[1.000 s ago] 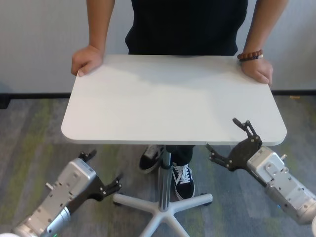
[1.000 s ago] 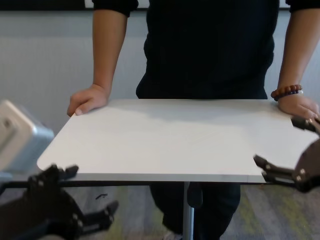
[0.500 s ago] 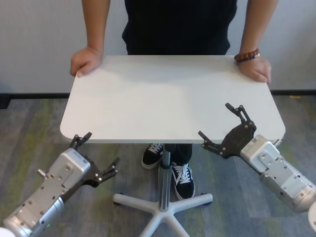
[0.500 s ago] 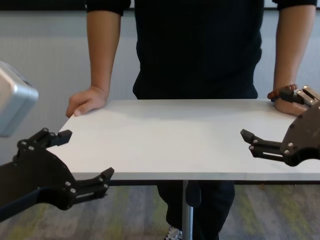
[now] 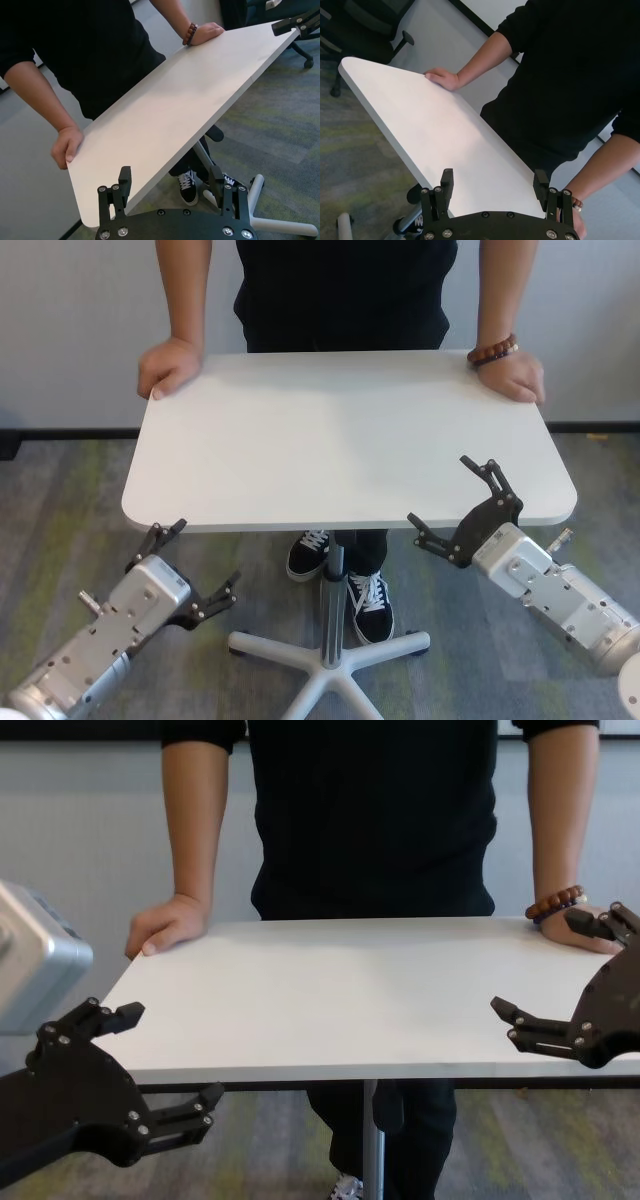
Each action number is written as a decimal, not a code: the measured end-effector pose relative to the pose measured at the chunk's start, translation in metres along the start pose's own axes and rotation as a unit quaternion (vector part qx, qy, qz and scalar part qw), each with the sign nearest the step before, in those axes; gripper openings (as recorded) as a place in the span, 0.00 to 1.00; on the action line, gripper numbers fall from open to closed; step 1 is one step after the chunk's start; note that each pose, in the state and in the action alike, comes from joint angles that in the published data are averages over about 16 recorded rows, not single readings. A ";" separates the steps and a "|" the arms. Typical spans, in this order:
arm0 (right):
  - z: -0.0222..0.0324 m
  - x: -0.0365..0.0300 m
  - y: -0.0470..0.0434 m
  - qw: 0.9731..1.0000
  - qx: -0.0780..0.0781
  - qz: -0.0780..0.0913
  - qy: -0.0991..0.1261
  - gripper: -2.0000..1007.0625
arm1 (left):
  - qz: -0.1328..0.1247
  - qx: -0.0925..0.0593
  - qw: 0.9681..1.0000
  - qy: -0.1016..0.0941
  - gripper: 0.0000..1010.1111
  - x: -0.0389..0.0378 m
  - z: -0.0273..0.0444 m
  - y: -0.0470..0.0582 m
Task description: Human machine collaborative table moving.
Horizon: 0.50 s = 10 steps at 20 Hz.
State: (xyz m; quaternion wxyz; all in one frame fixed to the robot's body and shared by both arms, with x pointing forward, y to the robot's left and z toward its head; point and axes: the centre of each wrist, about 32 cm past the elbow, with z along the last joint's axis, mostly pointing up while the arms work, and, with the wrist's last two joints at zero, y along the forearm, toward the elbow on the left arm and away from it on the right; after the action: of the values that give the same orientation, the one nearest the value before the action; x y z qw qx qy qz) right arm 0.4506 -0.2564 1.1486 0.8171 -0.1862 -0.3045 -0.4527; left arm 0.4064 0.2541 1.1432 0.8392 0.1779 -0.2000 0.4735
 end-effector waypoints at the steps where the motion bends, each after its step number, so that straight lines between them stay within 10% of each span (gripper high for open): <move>1: 0.0000 -0.0002 -0.0002 1.000 -0.001 0.000 -0.001 0.99 | 0.000 0.001 1.000 -0.001 0.99 -0.0002 -0.0003 0.000; 10: -0.0004 0.0002 0.0002 1.000 0.000 0.003 0.001 0.99 | -0.002 0.000 1.000 0.000 0.99 0.0001 -0.0003 0.000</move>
State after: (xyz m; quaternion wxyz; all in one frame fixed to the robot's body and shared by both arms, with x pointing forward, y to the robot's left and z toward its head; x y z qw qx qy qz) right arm 0.4510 -0.2566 1.1484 0.8191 -0.1864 -0.3031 -0.4500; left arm 0.4069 0.2541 1.1429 0.8401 0.1785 -0.1992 0.4719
